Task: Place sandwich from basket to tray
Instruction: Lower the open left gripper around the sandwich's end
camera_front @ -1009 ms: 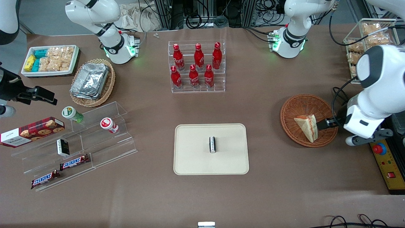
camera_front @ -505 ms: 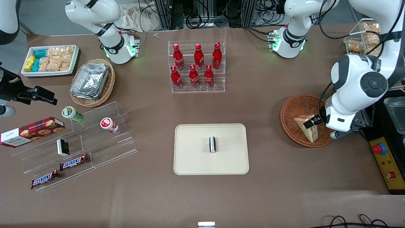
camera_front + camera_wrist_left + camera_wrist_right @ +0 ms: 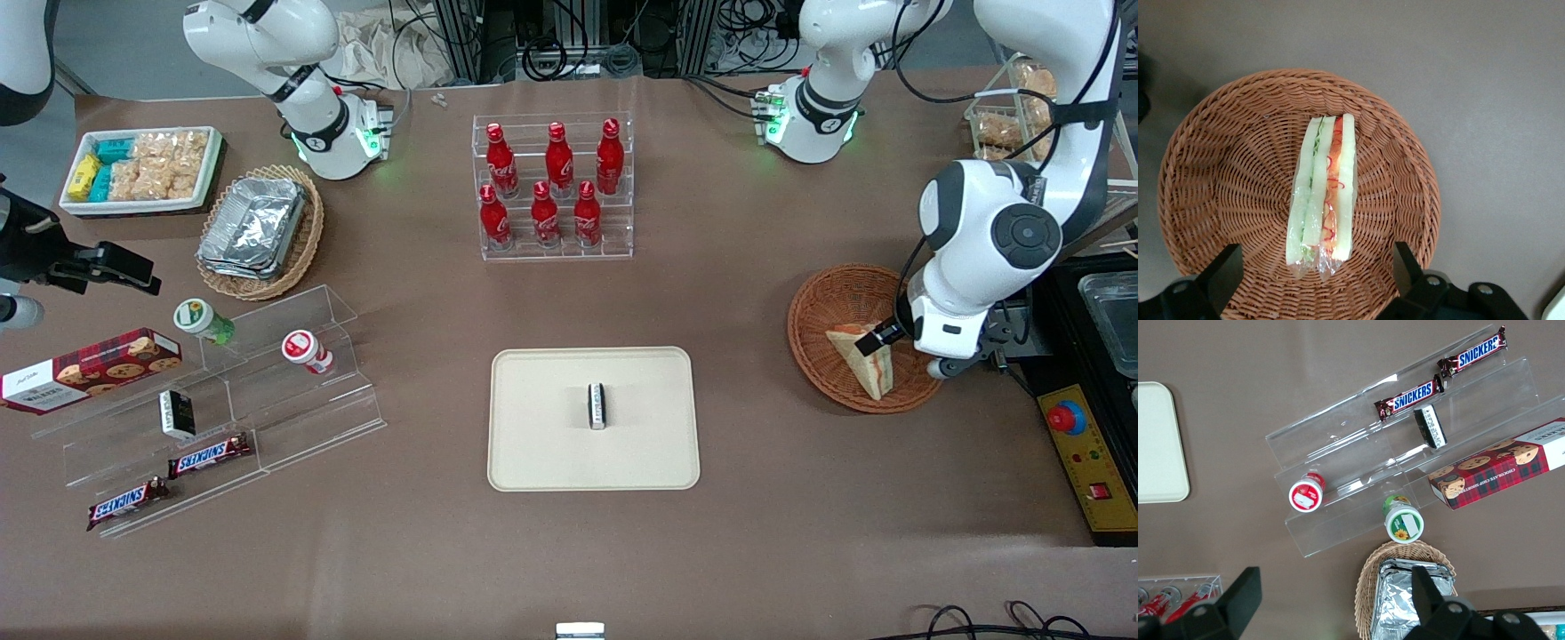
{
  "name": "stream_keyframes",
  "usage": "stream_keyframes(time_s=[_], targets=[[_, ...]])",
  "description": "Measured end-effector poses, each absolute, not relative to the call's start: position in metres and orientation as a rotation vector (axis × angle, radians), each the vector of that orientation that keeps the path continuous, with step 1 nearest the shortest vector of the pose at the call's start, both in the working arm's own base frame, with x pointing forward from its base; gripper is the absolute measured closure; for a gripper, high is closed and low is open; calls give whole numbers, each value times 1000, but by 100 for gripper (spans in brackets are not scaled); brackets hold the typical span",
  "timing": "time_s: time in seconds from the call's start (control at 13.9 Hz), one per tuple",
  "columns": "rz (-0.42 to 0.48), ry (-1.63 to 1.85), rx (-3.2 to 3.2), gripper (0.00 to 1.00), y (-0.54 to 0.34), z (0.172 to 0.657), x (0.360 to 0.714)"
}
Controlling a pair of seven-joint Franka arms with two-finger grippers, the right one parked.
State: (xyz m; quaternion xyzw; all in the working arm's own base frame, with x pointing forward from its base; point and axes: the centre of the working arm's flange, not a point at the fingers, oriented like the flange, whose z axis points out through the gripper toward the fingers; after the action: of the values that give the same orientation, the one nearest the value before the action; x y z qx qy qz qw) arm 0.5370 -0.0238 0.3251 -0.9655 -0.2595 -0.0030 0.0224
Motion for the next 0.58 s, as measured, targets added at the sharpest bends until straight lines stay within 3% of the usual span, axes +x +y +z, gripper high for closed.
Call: stream_keyframes(time_s=[0.58], targets=[[-78,-874,-3003,0,-2,282,516]])
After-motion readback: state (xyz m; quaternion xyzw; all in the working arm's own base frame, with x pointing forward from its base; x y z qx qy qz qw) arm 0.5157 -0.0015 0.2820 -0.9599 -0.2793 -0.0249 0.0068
